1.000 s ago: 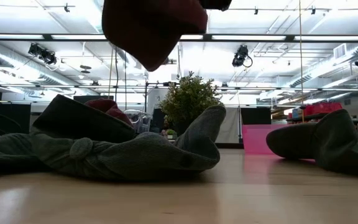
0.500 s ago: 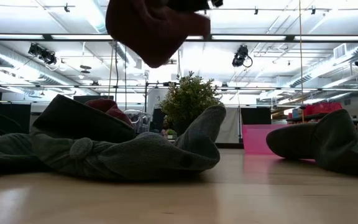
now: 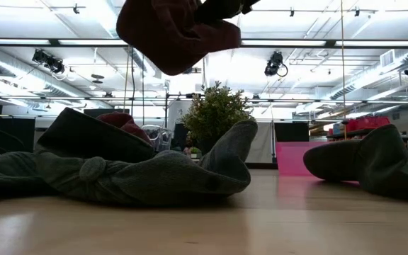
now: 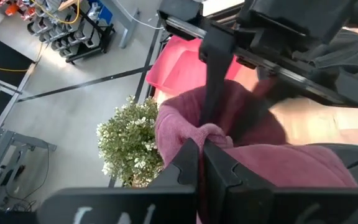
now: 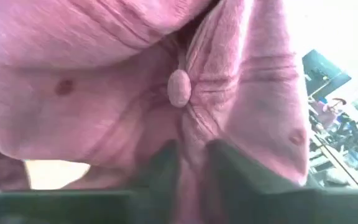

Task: Pick & Place hat
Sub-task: Put the red cap into the transparent bin

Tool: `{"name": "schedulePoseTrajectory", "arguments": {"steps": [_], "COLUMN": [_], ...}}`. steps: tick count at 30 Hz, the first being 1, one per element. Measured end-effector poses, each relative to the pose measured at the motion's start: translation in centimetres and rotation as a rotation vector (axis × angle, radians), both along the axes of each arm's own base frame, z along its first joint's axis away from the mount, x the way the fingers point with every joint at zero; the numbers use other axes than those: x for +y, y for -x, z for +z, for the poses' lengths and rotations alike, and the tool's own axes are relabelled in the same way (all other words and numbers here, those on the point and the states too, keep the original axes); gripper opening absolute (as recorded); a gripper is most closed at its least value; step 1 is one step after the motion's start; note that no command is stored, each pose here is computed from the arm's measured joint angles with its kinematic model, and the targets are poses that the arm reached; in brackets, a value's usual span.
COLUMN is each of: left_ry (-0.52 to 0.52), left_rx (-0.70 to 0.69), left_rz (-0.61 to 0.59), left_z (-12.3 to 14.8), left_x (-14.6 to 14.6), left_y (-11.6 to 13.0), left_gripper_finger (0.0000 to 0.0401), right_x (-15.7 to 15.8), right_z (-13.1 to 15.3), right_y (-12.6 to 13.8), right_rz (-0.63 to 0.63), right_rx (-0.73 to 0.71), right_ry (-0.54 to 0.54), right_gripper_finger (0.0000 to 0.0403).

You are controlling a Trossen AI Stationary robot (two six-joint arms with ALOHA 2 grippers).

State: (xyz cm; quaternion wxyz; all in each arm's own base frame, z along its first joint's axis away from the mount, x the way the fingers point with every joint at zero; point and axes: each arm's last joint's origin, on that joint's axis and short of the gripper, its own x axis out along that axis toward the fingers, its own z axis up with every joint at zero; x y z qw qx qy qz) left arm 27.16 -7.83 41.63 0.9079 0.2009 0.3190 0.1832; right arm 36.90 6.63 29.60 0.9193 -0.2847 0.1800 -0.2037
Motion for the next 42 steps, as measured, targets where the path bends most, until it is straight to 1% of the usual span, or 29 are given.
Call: {"name": "schedulePoseTrajectory", "arguments": {"steps": [1, 2, 3, 6, 9, 13, 17, 20, 24, 26, 29, 31, 32, 35, 37, 39, 42], "left_ry": [0.002, 0.004, 0.005, 0.003, -0.019, -0.043, -0.040, -0.006, 0.054, 0.059, -0.001, -0.037, -0.038, 0.022, 0.070, 0.106, 0.134], "left_rx": [0.001, 0.002, 0.003, 0.022, 0.086, 0.148, 0.177, 0.191, 0.209, 0.208, 0.150, 0.080, 0.041, -0.071, -0.094, -0.121, -0.168], "left_rz": [-0.003, -0.005, -0.007, -0.012, -0.008, 0.023, 0.027, 0.000, -0.052, -0.068, -0.071, -0.075, -0.085, -0.113, -0.167, -0.193, -0.159], "left_z": [0.0, 0.0, 0.0, -0.1, -0.6, -1.0, -1.2, -1.3, -1.4, -1.4, -1.0, -0.4, -0.1, 0.7, 1.0, 1.2, 1.5], "left_x": [0.0, 0.0, 0.0, 0.0, 0.2, 0.4, 0.5, 0.4, 0.1, -0.3, -1.1, -1.7, -1.9, -2.5, -2.7, -2.6, -2.1], "left_y": [0.0, 0.0, 0.0, 0.1, 0.5, 1.1, 1.4, 1.4, 1.3, 1.4, 1.4, 1.3, 1.1, 0.5, 0.2, -0.2, -0.6], "left_gripper_finger": [0.0003, 0.0003, 0.0003, 0.0003, 0.0006, 0.0032, 0.0053, 0.0062, 0.0073, 0.0078, 0.0081, 0.0082, 0.0082, 0.0086, 0.0098, 0.0119, 0.0164], "right_x": [0.0, 0.1, 0.1, 0.5, 1.2, 2.3, 2.7, 2.5, 2.3, 2.3, 2.3, 2.3, 2.2, 2.0, 2.0, 1.9, 1.8], "right_z": [0.0, 0.0, 0.0, 0.0, 0.4, 2.0, 3.9, 5.1, 5.8, 5.9, 5.8, 5.8, 5.8, 5.8, 5.8, 5.7, 5.8], "right_y": [0.0, 0.0, 0.0, 0.1, 0.6, 1.9, 3.4, 4.2, 4.7, 4.8, 4.9, 4.8, 4.8, 4.8, 4.8, 4.7, 4.7], "right_rz": [0.001, 0.005, 0.008, -0.003, -0.005, 0.011, 0.002, -0.004, -0.011, -0.012, -0.013, -0.014, -0.017, -0.027, -0.028, -0.029, -0.036], "right_rx": [0.006, 0.013, 0.020, 0.027, 0.049, 0.030, -0.021, -0.071, -0.099, -0.101, -0.099, -0.100, -0.101, -0.111, -0.112, -0.111, -0.117], "right_ry": [0.008, 0.020, 0.033, 0.062, 0.124, 0.167, 0.160, 0.123, 0.103, 0.101, 0.090, 0.088, 0.086, 0.067, 0.066, 0.066, 0.056], "right_gripper_finger": [0.0055, 0.0028, 0.0016, 0.0015, 0.0006, 0.0004, 0.0002, 0.0002, 0.0001, 0.0001, 0.0001, 0.0001, 0.0001, 0.0000, 0.0000, 0.0000, 0.0000]}}
